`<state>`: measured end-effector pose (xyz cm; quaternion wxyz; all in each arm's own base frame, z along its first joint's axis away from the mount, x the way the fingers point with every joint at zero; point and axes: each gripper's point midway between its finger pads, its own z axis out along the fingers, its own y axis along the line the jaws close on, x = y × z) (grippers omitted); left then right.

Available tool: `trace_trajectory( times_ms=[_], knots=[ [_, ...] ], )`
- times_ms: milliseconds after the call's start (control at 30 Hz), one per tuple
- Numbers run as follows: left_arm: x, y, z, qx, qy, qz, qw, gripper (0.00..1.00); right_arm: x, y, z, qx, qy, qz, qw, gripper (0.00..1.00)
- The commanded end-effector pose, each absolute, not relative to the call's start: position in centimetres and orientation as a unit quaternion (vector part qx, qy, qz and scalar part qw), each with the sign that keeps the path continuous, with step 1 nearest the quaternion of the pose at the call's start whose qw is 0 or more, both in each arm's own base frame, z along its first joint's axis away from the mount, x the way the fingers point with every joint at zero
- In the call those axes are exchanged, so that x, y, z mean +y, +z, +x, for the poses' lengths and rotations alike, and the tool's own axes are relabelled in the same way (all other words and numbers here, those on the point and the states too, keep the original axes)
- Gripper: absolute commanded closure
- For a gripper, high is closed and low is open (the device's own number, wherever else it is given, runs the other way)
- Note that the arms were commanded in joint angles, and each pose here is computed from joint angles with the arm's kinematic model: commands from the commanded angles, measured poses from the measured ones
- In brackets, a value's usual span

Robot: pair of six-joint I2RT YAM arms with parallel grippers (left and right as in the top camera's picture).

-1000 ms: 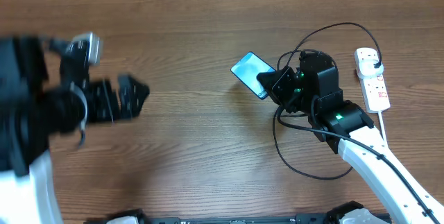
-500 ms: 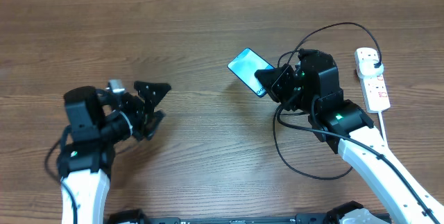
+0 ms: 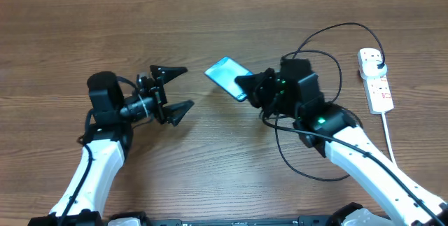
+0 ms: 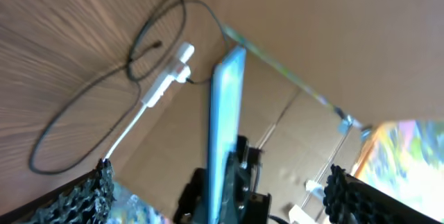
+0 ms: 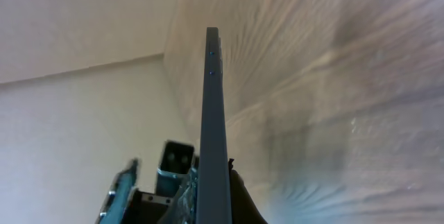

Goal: Plug charger to phone and switch on socket
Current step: 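Hand the phone back from the right gripper to the left gripper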

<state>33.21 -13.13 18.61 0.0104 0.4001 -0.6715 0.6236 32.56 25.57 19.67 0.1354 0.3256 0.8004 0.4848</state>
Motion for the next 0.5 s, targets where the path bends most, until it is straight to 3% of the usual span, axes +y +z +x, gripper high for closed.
trace_trajectory(
  times_ms=[0, 167, 467],
  knots=[
    [-14.3, 18.8, 33.2, -0.664, 0.626, 0.407, 0.032, 0.00, 27.6, 20.4, 31.5, 0.773, 0.509, 0.372, 0.078, 0.96],
    [-15.3, 18.7, 32.7, -0.670, 0.625, 0.398, 0.042, 0.00, 29.1, 20.5, 30.1, 0.761, 0.517, 0.389, 0.032, 0.93],
    [-16.4, 18.5, 32.5, -0.677, 0.620, 0.394, 0.045, 0.25, 30.4, 20.9, 28.3, 0.763, 0.527, 0.374, -0.023, 0.95]
  ],
)
